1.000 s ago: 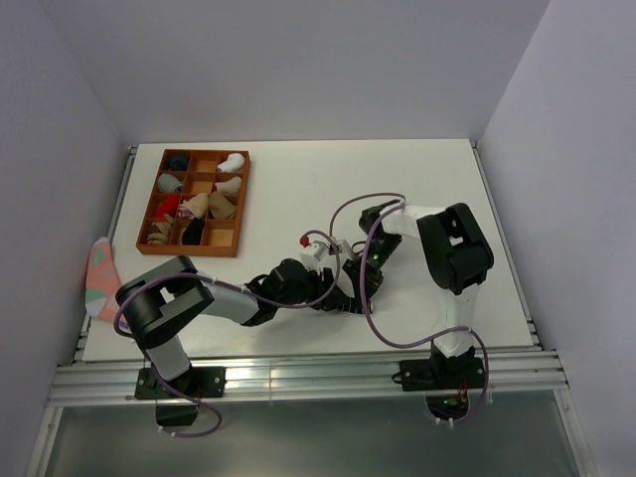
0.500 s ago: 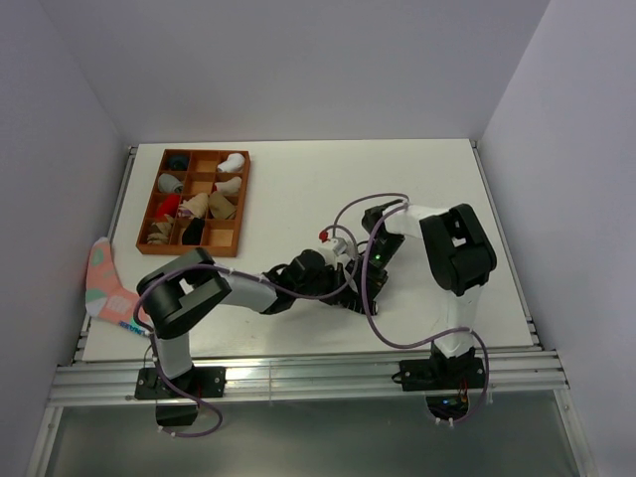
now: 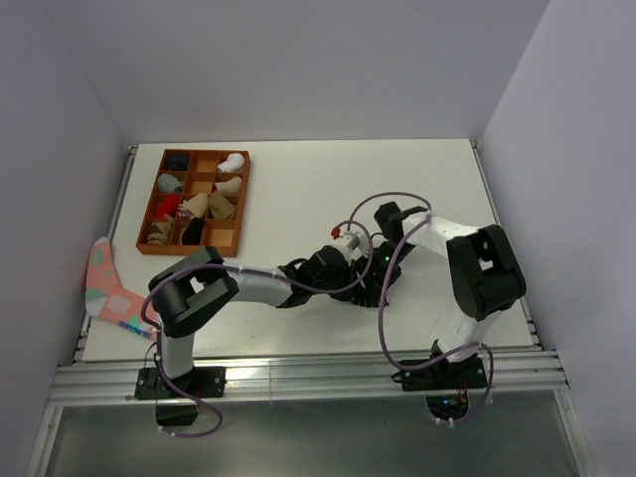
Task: Roll the socks
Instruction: Roll the sock at the center of the board.
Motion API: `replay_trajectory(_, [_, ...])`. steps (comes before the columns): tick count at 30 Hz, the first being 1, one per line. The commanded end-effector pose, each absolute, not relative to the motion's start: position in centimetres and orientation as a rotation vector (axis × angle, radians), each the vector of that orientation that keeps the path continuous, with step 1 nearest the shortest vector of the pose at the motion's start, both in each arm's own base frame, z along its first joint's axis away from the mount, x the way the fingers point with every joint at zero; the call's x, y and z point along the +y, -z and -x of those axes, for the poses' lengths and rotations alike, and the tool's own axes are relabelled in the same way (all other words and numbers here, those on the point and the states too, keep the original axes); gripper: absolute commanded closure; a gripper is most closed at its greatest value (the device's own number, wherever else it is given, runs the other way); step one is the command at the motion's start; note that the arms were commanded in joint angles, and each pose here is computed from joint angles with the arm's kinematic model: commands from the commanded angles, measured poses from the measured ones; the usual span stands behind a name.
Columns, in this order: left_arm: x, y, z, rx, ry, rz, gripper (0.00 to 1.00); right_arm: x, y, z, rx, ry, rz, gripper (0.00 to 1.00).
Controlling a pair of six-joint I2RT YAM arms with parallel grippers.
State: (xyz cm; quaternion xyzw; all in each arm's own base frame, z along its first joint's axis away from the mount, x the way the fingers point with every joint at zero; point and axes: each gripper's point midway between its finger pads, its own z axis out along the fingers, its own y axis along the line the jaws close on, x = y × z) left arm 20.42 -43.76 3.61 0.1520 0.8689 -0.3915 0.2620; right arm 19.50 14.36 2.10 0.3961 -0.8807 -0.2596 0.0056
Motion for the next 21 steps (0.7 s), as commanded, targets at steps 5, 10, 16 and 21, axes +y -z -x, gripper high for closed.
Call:
replay_trajectory(5, [-38.3, 5.2, -17.6, 2.724, 0.714, -0.382, 1.00, 13.8, -3.4, -24.4, -2.959, 0.844, -1.403, 0.38])
replay_trajectory(10, [-38.2, 5.5, -17.8, 2.748, 0.683, -0.364, 1.00, 12.6, -4.1, -24.3, -2.970, 0.897, -1.305, 0.36])
replay_trajectory(16, [-38.3, 6.0, -17.7, 2.773, 0.671, -0.349, 1.00, 11.8, -4.3, -23.8, -2.953, 0.963, -1.160, 0.33])
replay_trajectory(21, [-37.7, 6.7, -17.5, 2.806, 0.624, -0.340, 1.00, 11.5, -3.6, -22.5, -2.848, 1.010, -1.071, 0.32])
